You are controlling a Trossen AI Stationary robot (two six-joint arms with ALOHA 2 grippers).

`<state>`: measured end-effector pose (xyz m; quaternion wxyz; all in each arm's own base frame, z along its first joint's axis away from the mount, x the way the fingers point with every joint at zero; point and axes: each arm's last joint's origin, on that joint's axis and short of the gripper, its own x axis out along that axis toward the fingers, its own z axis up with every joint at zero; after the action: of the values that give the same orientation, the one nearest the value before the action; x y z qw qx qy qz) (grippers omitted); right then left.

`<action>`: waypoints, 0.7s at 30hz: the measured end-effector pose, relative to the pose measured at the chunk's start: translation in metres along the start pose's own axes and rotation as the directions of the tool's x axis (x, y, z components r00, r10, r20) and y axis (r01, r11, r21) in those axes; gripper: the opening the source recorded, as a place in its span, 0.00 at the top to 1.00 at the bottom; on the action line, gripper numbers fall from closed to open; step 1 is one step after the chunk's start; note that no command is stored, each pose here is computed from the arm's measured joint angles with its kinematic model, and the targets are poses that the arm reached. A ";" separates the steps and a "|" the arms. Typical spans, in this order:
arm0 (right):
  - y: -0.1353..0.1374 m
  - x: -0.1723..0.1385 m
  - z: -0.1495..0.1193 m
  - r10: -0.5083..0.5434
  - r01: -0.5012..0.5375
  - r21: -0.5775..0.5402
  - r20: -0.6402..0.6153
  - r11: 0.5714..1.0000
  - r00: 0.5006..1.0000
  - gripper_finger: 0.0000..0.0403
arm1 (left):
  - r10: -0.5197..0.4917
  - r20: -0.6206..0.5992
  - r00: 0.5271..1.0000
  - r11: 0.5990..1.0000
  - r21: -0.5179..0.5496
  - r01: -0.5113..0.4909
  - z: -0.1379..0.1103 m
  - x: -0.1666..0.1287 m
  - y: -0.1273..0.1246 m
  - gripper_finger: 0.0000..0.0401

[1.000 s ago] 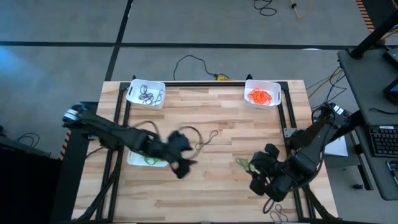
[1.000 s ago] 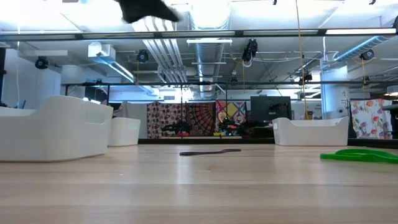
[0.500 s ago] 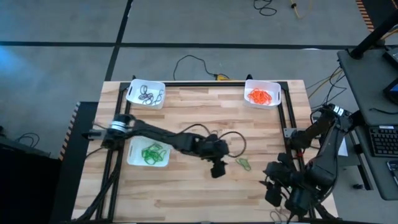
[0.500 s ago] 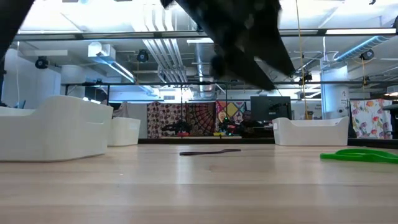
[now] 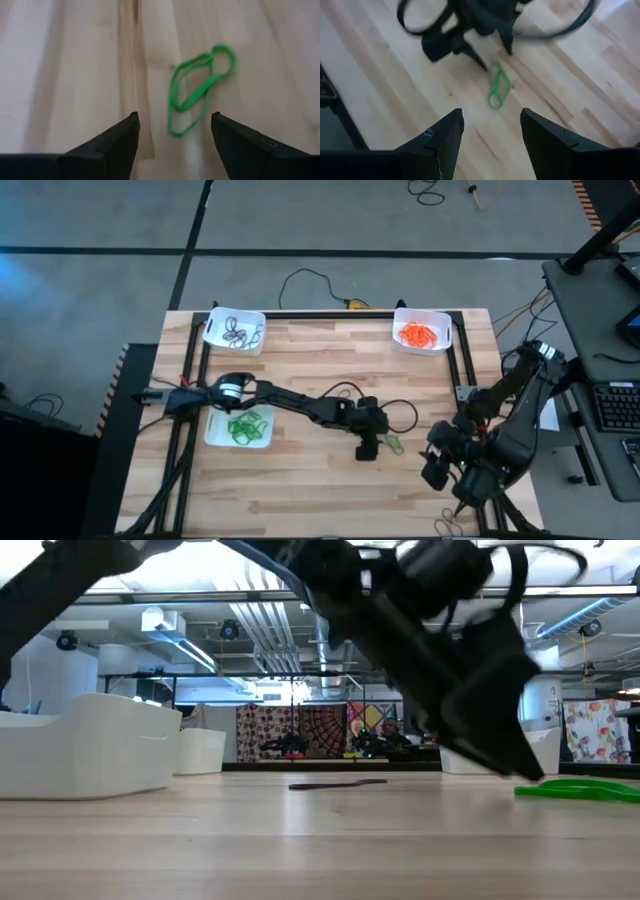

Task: Sort rubber bands into baskets
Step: Put the green rubber band into the bottom white bin

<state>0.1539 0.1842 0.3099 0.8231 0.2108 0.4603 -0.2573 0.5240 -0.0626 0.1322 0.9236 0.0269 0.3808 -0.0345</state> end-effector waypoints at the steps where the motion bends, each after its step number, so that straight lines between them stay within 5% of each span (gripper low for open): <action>1: -0.004 0.001 0.002 -0.001 0.001 0.010 0.002 1.000 1.000 0.52 | -0.006 -0.008 1.000 1.000 0.000 0.006 -0.003 0.005 0.001 0.42; 10: -0.040 0.017 0.015 -0.043 0.043 0.035 0.012 0.998 0.999 0.52 | -0.082 -0.020 0.996 0.996 0.043 0.083 -0.010 0.021 0.001 0.49; 19: -0.062 0.052 0.013 -0.042 0.040 0.065 0.020 0.997 0.999 0.52 | -0.054 -0.062 0.997 0.998 0.032 0.056 -0.020 0.024 0.000 0.95; 21: -0.064 0.057 0.012 -0.043 0.041 0.074 0.021 0.996 0.999 0.52 | -0.054 -0.051 0.997 0.999 -0.003 0.054 -0.020 0.024 0.001 0.98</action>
<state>0.1474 0.1141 0.2590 0.8143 0.2284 0.4455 -0.2938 0.5273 -0.0609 0.1015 0.9123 0.0166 0.4051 -0.0582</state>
